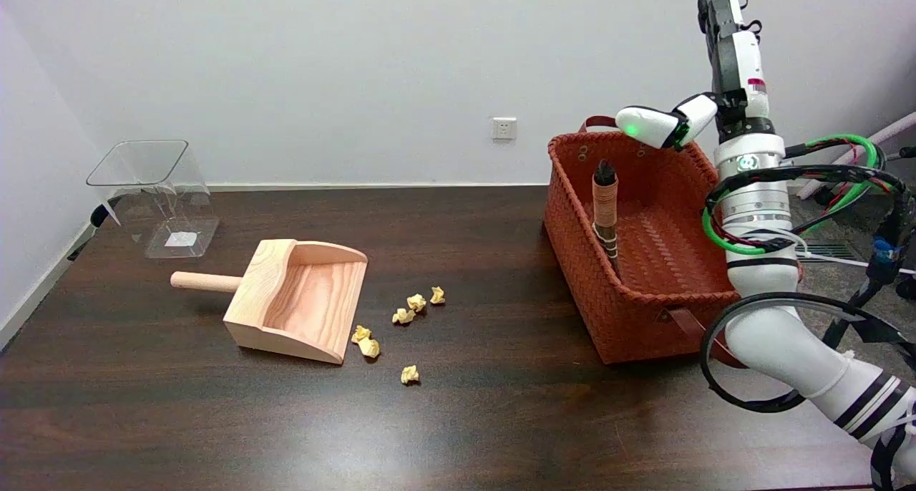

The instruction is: Pick up the broom.

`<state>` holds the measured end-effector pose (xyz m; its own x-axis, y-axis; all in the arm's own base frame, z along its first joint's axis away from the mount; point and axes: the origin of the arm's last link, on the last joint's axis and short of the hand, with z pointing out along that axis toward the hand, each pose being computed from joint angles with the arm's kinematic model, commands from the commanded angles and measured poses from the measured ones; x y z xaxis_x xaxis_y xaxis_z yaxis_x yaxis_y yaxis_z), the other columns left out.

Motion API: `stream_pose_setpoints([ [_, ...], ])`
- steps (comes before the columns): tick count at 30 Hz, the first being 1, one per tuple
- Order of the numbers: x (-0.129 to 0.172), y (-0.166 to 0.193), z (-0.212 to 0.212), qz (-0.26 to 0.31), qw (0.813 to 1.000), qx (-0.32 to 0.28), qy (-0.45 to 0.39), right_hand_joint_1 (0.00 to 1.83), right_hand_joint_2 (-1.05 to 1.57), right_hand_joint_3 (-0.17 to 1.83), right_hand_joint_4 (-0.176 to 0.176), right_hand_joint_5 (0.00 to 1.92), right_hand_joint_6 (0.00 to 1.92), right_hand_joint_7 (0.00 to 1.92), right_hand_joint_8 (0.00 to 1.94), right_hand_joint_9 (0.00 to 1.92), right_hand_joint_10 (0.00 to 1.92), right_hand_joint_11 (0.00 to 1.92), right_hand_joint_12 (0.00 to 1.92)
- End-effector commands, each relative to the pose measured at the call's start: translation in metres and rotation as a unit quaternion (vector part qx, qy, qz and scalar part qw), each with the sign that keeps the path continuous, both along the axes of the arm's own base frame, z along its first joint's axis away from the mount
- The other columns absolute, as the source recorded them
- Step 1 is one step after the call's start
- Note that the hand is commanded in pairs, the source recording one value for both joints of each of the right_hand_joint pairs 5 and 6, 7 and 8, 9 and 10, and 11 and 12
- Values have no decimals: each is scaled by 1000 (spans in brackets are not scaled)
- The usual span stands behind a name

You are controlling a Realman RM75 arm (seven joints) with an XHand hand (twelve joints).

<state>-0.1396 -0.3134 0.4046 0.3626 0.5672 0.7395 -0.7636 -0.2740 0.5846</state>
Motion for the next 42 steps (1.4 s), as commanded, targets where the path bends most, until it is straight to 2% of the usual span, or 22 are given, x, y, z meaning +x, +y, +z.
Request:
stream_pose_setpoints([
  [1, -15, -4, 23, 1, 999, -8, -31, 928, -608, 966, 0, 92, 92, 0, 0, 92, 92, 92, 92],
  [9, -23, -1, 33, -4, 999, -18, -46, 926, -604, 952, 0, 92, 92, 0, 0, 92, 92, 92, 92],
  [17, -38, 5, 15, -29, 999, 9, -42, 927, -607, 946, 0, 91, 91, 0, 0, 91, 91, 91, 91],
  [24, -45, 28, -5, -50, 996, 39, -63, 938, -611, 905, 0, 87, 87, 0, 0, 87, 87, 87, 87],
  [32, -56, 63, -2, -71, 992, 23, -97, 957, -645, 855, 0, 47, 47, 0, 0, 47, 47, 47, 47],
  [36, -59, 73, -8, -89, 993, 17, -80, 987, -691, 895, 0, 31, 31, 0, 0, 31, 31, 31, 31],
  [42, -63, 70, -18, -108, 991, 39, -72, 1015, -767, 971, 0, 20, 20, 0, 0, 20, 20, 20, 20],
])
